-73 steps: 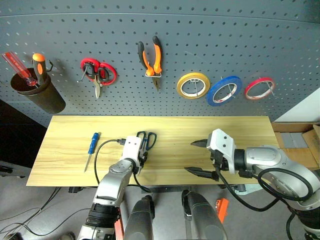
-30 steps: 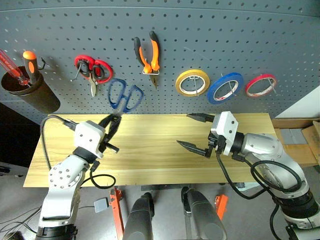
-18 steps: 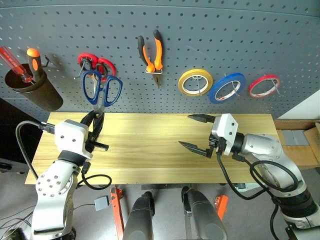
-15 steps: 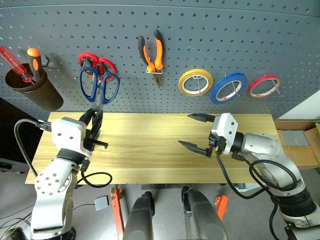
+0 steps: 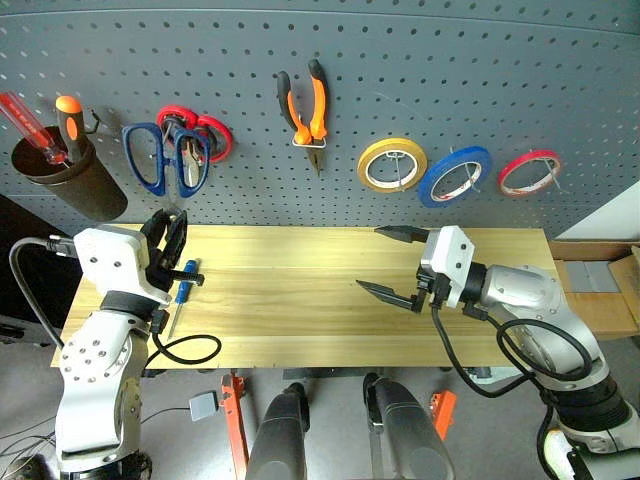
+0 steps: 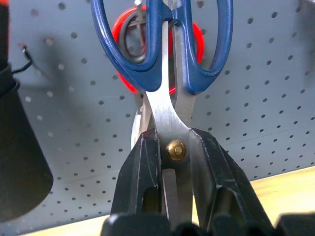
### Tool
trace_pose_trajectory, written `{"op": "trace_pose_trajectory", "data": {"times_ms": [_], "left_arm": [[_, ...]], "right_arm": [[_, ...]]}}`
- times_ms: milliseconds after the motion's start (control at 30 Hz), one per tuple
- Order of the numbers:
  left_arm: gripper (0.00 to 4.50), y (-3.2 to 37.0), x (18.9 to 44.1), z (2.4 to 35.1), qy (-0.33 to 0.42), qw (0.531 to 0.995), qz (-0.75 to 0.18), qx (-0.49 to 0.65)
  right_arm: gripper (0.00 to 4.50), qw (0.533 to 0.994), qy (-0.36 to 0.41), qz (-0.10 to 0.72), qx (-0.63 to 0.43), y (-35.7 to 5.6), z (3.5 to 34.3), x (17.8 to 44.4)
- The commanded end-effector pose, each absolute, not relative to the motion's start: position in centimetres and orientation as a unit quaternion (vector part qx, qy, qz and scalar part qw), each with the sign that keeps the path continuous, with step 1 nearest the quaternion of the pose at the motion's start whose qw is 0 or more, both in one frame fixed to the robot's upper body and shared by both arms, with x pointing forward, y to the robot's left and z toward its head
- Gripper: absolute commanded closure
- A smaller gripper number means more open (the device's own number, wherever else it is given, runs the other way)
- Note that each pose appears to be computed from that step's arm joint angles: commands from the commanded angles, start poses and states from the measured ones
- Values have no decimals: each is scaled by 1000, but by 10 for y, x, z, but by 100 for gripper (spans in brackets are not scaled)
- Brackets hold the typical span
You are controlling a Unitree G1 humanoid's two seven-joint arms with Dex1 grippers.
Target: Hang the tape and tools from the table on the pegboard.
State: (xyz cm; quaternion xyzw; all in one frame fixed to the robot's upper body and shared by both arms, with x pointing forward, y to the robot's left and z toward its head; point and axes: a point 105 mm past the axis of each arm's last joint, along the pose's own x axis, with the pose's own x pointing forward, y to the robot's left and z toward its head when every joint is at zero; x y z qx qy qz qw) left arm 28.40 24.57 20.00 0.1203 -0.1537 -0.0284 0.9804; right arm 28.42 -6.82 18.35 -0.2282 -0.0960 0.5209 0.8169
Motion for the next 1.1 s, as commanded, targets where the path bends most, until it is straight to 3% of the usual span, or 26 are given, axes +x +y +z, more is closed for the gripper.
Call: {"op": "trace_pose_trajectory", "data": {"times_ms": [33, 233, 533, 800, 933, 1100], "left_arm": [[398, 244, 282, 209, -172, 978, -36, 115], [398, 239, 297, 197, -151, 981, -65, 99], [401, 256, 316, 180, -121, 990, -34, 67], [135, 282, 301, 144, -47, 997, 2, 63], [1, 309, 294, 107, 58, 989, 47, 129], [1, 333, 283, 66, 185, 967, 83, 155]], "right_arm": [[0, 812, -121, 523, -229, -65, 194, 281], [0, 811, -124, 524, -230, -63, 195, 282], [0, 811, -122, 522, -233, -63, 194, 281], [0, 818, -101, 520, -225, -66, 188, 279], [0, 841, -42, 506, -187, -68, 184, 288], [0, 828, -32, 547, -121, -54, 202, 276]]}}
